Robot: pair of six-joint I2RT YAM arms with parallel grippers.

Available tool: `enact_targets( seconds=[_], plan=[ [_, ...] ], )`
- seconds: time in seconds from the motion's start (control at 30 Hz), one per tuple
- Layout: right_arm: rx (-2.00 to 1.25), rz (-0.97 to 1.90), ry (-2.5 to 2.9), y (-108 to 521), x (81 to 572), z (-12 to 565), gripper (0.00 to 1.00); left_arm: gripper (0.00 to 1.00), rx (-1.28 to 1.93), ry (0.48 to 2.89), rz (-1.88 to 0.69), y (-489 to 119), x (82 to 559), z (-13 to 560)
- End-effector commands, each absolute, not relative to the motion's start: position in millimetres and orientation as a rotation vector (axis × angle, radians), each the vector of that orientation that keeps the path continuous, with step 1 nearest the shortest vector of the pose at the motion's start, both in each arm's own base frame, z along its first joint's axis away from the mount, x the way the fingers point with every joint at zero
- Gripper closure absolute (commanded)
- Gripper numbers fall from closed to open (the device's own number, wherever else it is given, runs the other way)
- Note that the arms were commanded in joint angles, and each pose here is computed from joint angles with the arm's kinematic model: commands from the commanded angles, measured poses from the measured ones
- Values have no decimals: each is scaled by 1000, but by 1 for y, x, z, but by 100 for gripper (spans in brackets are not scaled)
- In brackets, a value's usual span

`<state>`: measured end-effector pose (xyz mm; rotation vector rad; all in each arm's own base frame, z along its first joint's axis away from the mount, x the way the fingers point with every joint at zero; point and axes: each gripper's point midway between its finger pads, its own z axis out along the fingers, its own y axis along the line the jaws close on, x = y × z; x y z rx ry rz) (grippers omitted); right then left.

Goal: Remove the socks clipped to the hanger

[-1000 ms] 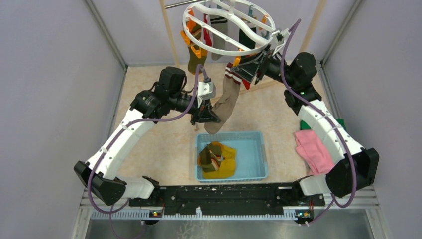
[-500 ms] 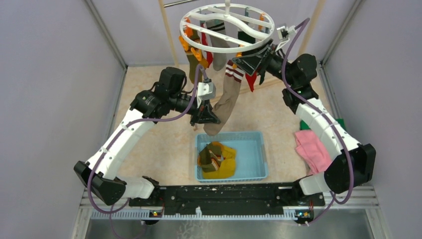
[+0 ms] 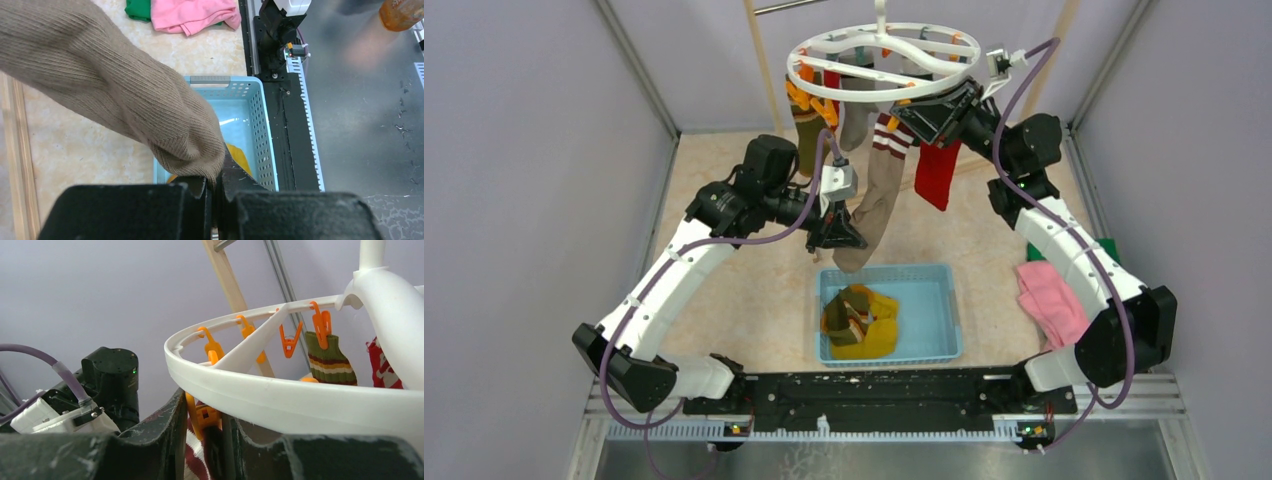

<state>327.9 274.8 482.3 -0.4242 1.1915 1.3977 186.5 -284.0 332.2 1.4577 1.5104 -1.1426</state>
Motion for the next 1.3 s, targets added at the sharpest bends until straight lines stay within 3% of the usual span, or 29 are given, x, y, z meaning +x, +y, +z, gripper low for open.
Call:
enact_targets(
  seconds=[0.0, 0.1, 0.5, 0.53, 0.6, 0.83, 0.9, 0.97, 1.0, 1.27],
  plan=[
    [-427, 1410, 1111, 272, 317, 500, 84, 100, 1466, 1454, -1117, -281, 183, 338],
    [-418, 1414, 1116, 272, 317, 499, 100, 100, 1465, 1481, -1086, -279, 187, 326],
    [-374, 1343, 1265, 267, 322, 472, 100, 100, 1504, 1660, -1055, -272, 194, 254],
    [-367, 1339, 1293, 267, 322, 467, 98, 100, 1527, 1672, -1050, -271, 193, 242],
    [-357, 1320, 1326, 266, 323, 458, 76, 100, 1563, 1704, -1023, -267, 194, 219],
    [-345, 1242, 1406, 256, 318, 433, 35, 97, 1683, 1826, -902, -253, 197, 154],
    [-333, 1192, 1456, 250, 315, 421, 30, 90, 1691, 1849, -846, -251, 204, 143],
    [-300, 1111, 1498, 237, 312, 406, 27, 67, 1687, 1850, -788, -249, 213, 139],
    [-281, 1062, 1504, 228, 308, 402, 25, 61, 1684, 1842, -770, -249, 215, 140],
    [-108, 727, 1579, 152, 320, 349, 20, 23, 1681, 1738, -735, -250, 217, 161]
  ],
)
